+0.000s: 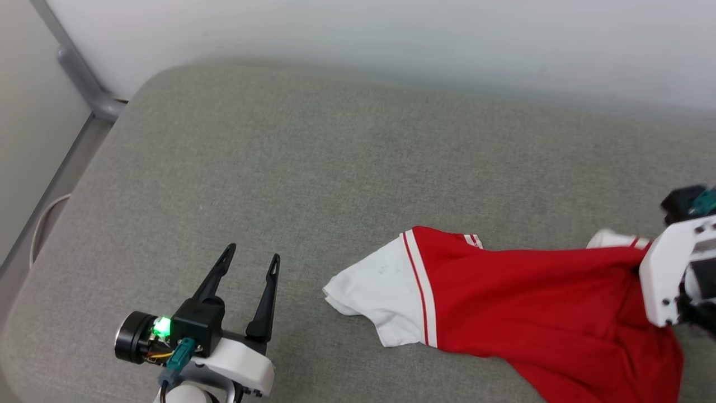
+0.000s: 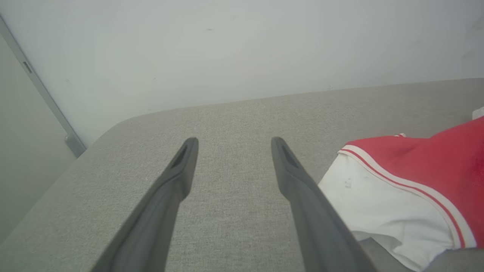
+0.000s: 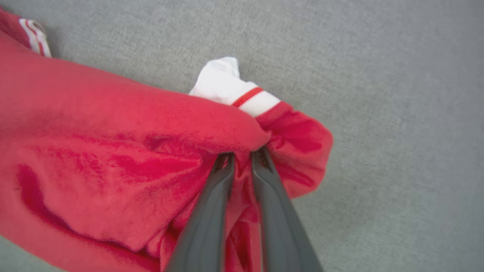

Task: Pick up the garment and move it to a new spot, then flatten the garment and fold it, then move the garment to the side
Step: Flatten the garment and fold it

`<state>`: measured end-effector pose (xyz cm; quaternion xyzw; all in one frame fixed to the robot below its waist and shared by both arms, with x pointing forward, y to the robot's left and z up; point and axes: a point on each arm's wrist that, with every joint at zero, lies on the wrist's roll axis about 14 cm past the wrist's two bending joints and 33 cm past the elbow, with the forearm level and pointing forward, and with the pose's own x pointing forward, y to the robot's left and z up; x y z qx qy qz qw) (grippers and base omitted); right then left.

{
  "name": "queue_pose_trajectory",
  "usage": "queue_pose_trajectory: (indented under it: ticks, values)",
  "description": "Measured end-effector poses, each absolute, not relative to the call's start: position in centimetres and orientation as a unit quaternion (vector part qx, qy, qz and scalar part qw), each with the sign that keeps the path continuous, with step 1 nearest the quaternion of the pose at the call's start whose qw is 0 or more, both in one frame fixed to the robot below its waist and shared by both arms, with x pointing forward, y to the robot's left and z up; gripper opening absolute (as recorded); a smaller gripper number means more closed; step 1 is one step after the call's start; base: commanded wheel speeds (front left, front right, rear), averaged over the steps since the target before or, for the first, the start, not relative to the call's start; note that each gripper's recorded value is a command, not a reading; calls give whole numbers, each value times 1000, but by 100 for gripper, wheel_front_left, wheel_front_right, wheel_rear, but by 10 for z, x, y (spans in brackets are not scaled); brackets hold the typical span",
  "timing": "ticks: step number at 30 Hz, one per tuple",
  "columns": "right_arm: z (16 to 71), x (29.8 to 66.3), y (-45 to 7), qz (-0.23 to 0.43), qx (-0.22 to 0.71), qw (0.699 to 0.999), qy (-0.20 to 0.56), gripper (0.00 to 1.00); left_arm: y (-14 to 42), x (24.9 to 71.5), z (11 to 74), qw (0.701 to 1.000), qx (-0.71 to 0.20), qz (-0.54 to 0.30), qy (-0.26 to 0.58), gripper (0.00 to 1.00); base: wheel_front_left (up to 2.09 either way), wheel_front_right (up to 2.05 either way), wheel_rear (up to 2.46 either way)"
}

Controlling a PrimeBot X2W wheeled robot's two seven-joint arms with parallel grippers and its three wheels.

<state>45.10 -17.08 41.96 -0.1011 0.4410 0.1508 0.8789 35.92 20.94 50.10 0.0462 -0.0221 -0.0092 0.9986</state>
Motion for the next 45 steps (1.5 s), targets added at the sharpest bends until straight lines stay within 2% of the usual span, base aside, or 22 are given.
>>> queue_pose_trajectory:
  ticks: [4, 8, 14, 21, 22, 23, 30, 37, 45]
  values:
    - [460, 470, -190, 115, -101, 919, 363, 0, 206, 356, 506, 998, 45, -14, -30, 100, 0, 0, 0]
    - [485, 474, -208, 76, -102, 943, 308, 0, 202, 355, 508, 998, 42, -18, -35, 100, 0, 0, 0]
    - [436, 442, -222, 35, -107, 931, 347, 0, 199, 359, 503, 999, 39, -21, -28, 100, 0, 0, 0]
    - [386, 410, -196, 57, -83, 909, 404, 0, 199, 362, 497, 999, 38, -22, -19, 100, 0, 0, 0]
    - [382, 408, -195, 58, -80, 907, 409, 29, 199, 363, 496, 999, 38, -22, -18, 100, 0, 0, 0]
    - [379, 405, -193, 61, -80, 904, 416, 100, 199, 364, 496, 999, 38, -23, -18, 100, 0, 0, 0]
    - [392, 400, -180, 86, -67, 902, 418, 100, 200, 363, 501, 999, 39, -24, -26, 100, 0, 0, 0]
    - [448, 397, -173, 125, -86, 899, 410, 100, 197, 358, 509, 998, 36, -26, -38, 100, 0, 0, 0]
    - [495, 428, -177, 129, -112, 900, 401, 100, 200, 362, 500, 999, 36, -22, -25, 100, 0, 0, 0]
